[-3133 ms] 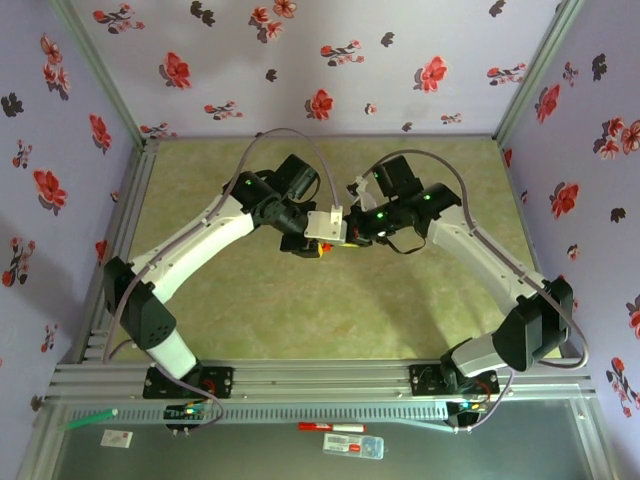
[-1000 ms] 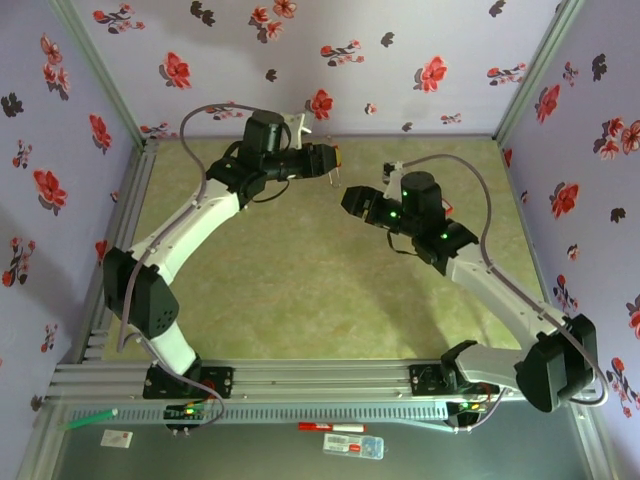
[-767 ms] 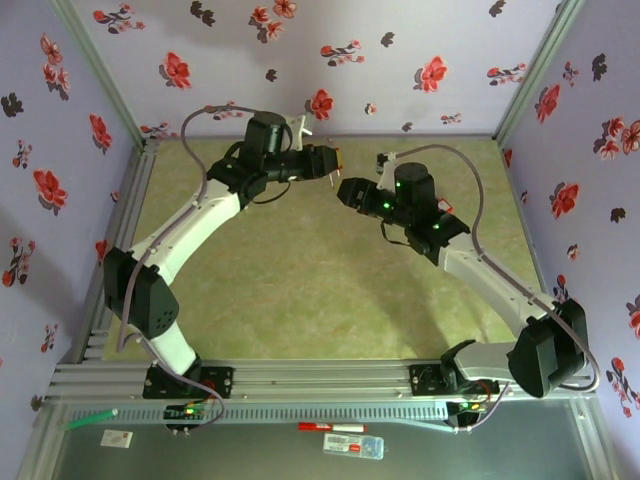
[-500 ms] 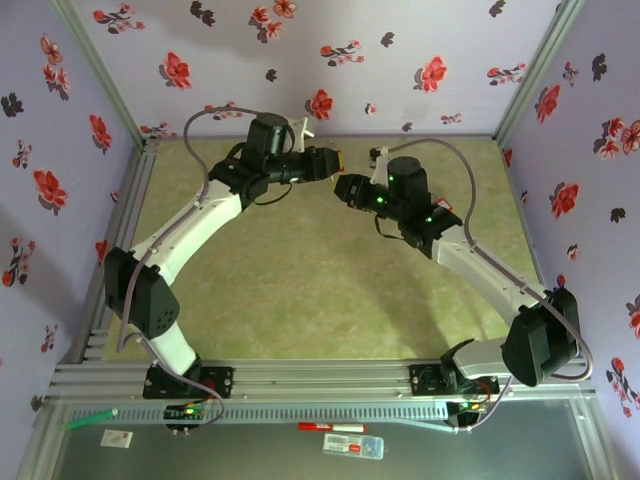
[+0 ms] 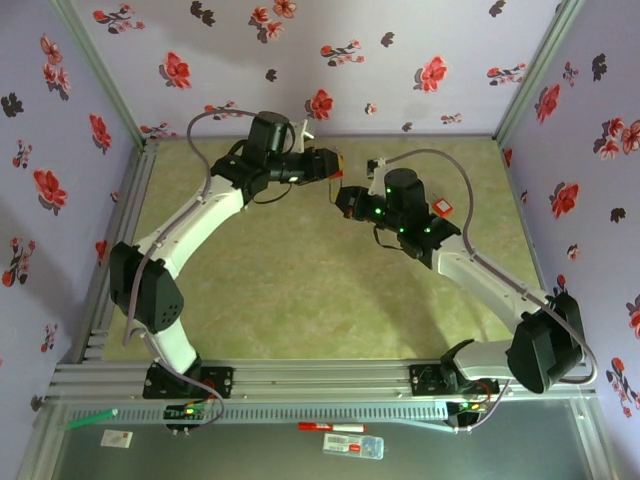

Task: Unlock with the key

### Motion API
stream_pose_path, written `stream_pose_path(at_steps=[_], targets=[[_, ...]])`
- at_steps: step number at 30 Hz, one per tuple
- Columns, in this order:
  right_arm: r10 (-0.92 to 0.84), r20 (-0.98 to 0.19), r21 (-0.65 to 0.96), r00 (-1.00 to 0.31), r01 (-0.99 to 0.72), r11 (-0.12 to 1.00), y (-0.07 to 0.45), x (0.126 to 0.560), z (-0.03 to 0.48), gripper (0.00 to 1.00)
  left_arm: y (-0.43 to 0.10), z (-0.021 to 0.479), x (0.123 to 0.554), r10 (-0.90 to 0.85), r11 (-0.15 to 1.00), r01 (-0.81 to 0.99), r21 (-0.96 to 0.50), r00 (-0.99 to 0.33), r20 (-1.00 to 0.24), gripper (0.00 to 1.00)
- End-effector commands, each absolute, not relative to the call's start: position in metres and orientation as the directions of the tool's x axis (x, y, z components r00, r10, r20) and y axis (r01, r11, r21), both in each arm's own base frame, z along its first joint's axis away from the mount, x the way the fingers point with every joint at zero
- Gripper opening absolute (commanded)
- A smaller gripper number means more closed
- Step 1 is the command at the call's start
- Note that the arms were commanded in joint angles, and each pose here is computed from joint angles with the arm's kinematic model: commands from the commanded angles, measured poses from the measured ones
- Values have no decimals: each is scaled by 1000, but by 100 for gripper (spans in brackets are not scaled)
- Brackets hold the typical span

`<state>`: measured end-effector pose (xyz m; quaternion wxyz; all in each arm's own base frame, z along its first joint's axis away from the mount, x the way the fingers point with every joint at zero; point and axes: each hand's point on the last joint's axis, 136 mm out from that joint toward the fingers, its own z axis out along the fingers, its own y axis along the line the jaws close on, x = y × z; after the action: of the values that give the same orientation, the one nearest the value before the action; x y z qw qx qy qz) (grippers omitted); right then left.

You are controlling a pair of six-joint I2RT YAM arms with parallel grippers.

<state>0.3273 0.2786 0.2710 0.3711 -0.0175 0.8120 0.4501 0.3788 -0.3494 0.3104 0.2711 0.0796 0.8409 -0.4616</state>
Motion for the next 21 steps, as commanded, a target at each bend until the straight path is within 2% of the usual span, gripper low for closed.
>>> stream_pose_path(at_steps=[1, 3, 4, 5, 7, 8, 13, 16, 21], targets=[[271, -542, 725, -796, -279, 630, 275, 310, 232, 0, -343, 379, 399, -229, 477, 472, -741, -747, -624, 0], [274, -543, 726, -794, -279, 628, 275, 310, 234, 0, -343, 379, 399, -227, 475, 479, -738, -744, -628, 0], [279, -539, 728, -795, -273, 628, 275, 311, 235, 4, -343, 379, 398, -223, 474, 483, -736, -743, -631, 0], [284, -529, 733, -800, -262, 628, 275, 312, 235, 15, -343, 376, 397, -213, 478, 490, -729, -740, -638, 0], [308, -493, 740, -814, -206, 640, 270, 313, 231, 50, -342, 372, 395, -177, 497, 517, -697, -727, -664, 0], [326, -471, 732, -820, -156, 664, 262, 314, 224, 59, -341, 367, 393, -148, 514, 528, -676, -722, -676, 0], [453, -402, 686, -796, 66, 725, 207, 315, 206, 73, -332, 338, 382, 8, 582, 572, -578, -715, -699, 0], [506, -408, 675, -760, 122, 727, 181, 312, 207, 79, -323, 307, 374, 140, 638, 603, -480, -703, -697, 0], [536, -420, 658, -732, 161, 735, 153, 301, 213, 83, -303, 238, 367, 366, 702, 646, -298, -687, -627, 0]])
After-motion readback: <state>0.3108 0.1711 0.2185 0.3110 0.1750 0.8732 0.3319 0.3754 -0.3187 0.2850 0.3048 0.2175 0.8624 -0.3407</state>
